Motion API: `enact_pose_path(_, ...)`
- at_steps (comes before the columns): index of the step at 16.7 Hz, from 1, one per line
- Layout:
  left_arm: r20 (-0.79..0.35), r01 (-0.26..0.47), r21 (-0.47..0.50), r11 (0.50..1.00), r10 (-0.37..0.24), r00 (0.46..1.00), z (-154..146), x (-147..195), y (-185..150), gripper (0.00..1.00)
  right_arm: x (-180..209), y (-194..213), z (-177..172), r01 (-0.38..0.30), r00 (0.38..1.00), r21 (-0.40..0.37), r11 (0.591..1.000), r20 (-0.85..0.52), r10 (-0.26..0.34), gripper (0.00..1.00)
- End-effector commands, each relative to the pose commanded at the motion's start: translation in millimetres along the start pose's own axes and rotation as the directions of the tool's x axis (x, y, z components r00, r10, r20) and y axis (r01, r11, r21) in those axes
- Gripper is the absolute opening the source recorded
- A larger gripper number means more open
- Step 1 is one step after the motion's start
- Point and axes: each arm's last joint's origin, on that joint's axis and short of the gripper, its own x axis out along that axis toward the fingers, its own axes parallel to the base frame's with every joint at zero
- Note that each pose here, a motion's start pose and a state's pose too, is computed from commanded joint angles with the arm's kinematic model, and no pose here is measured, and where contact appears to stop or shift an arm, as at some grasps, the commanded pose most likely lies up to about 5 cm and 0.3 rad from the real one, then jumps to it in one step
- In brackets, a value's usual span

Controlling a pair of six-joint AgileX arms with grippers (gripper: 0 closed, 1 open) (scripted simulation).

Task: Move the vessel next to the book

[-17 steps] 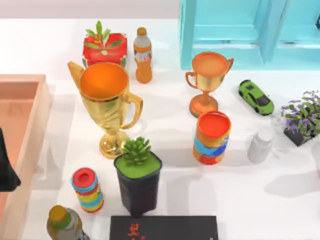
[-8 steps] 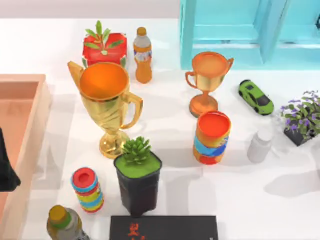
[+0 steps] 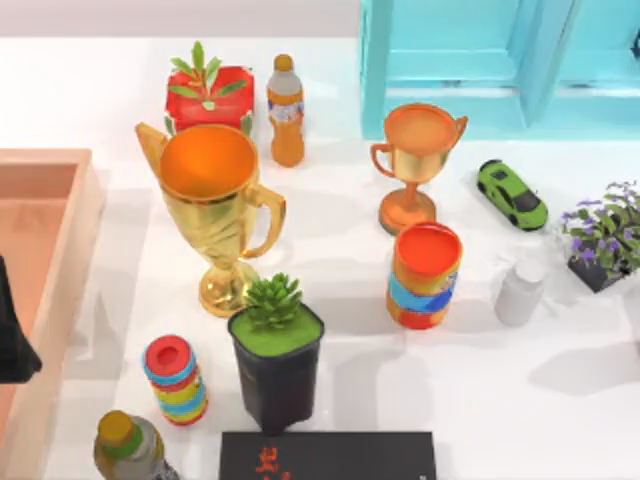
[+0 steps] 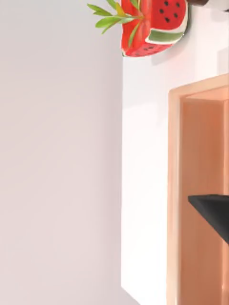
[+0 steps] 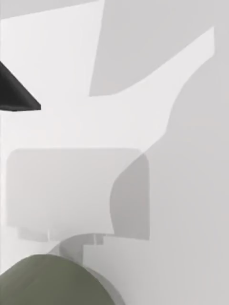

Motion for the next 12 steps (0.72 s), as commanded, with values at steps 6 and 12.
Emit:
enact_pose_path(6,0.000,0.000,0.000,1.000,0.000,1.000,0.0,0.0,0.0,1.00,0.0,0.0,0.0,0.000,1.000,0.000,1.000,0.000,0.000,0.47)
enact_pose_path(12,0.000,0.000,0.000,1.000,0.000,1.000,0.0,0.0,0.0,1.00,0.0,0.0,0.0,0.000,1.000,0.000,1.000,0.000,0.000,0.02)
